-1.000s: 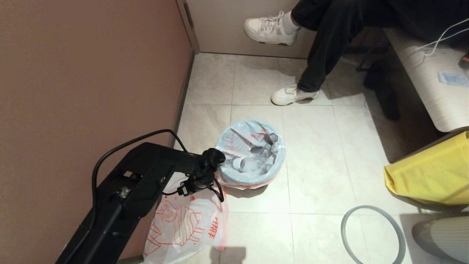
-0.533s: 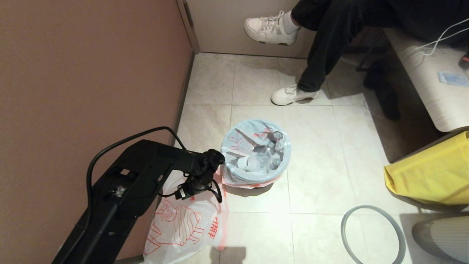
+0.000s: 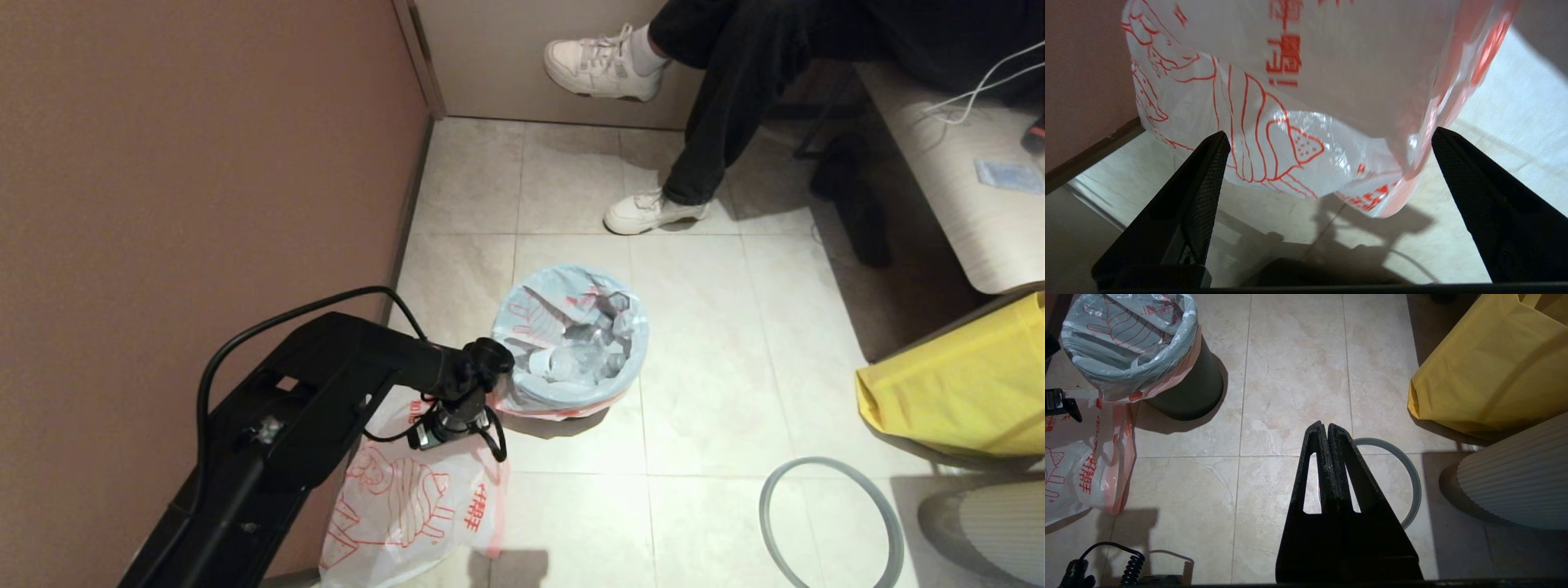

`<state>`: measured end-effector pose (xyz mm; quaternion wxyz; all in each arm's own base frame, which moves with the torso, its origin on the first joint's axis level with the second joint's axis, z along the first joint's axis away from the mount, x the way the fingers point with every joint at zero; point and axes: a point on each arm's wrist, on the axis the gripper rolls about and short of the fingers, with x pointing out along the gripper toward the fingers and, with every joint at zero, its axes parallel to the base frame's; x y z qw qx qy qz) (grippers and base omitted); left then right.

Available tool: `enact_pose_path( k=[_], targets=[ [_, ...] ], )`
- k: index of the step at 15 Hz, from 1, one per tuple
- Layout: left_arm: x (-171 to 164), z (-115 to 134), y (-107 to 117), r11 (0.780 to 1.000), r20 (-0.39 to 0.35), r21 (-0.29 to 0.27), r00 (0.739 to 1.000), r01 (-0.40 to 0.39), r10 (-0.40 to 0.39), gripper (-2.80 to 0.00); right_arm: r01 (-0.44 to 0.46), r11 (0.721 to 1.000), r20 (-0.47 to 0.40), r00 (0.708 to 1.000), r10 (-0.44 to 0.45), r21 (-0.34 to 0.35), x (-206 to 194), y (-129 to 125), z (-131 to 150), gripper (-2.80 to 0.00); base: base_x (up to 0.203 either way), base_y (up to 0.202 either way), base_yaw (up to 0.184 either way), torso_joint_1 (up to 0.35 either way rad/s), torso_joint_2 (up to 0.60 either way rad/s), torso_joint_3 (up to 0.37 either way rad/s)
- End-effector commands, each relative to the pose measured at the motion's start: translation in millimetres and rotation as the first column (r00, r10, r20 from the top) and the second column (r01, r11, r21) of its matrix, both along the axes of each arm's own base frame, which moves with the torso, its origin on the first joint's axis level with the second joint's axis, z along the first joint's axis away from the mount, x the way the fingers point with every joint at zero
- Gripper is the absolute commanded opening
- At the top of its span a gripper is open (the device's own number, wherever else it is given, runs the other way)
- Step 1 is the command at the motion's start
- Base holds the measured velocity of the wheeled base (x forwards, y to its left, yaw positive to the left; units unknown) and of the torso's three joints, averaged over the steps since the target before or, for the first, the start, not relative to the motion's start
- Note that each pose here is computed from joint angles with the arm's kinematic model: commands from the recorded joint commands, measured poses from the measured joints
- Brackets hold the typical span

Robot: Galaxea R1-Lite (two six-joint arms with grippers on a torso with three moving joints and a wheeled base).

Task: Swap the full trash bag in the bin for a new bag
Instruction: Place the trash bag on the floor

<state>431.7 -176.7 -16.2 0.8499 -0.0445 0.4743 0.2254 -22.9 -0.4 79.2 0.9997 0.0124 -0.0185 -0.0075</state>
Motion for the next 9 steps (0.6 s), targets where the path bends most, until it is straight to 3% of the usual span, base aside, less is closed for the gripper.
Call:
enact_pose_path(
  k=[1,3,4,6,7,8,9],
  targets=[
    [-11,-6,-2,0.999,-0.022,0.024,0.999,0.040,-0.040,0.00,0.000,1.000,0.000,1.000,0.000,0.000,0,0,0,-2.80,0.000,0.000,0.000,0.000,0.00,0.000],
    [-28,-17,-7,0.984,-0.003,0.070,0.986,0.165,-0.165,0.00,0.000,1.000,0.000,1.000,0.000,0.000,0,0,0,-2.80,0.000,0.000,0.000,0.000,0.00,0.000],
    [-33,-19,-13,0.961,0.055,0.115,0.964,0.251,-0.259,0.00,0.000,1.000,0.000,1.000,0.000,0.000,0,0,0,-2.80,0.000,0.000,0.000,0.000,0.00,0.000],
    [-34,-19,-26,0.887,0.177,0.266,0.885,0.378,-0.430,0.00,0.000,1.000,0.000,1.000,0.000,0.000,0,0,0,-2.80,0.000,0.000,0.000,0.000,0.00,0.000],
    [-35,-21,-30,0.848,0.202,0.337,0.849,0.408,-0.489,0.00,0.000,1.000,0.000,1.000,0.000,0.000,0,0,0,-2.80,0.000,0.000,0.000,0.000,0.00,0.000],
    [-35,-26,-33,0.810,0.206,0.408,0.822,0.420,-0.530,0.00,0.000,1.000,0.000,1.000,0.000,0.000,0,0,0,-2.80,0.000,0.000,0.000,0.000,0.00,0.000],
    [-36,-32,-34,0.789,0.196,0.463,0.821,0.404,-0.536,0.00,0.000,1.000,0.000,1.000,0.000,0.000,0,0,0,-2.80,0.000,0.000,0.000,0.000,0.00,0.000]
  ],
)
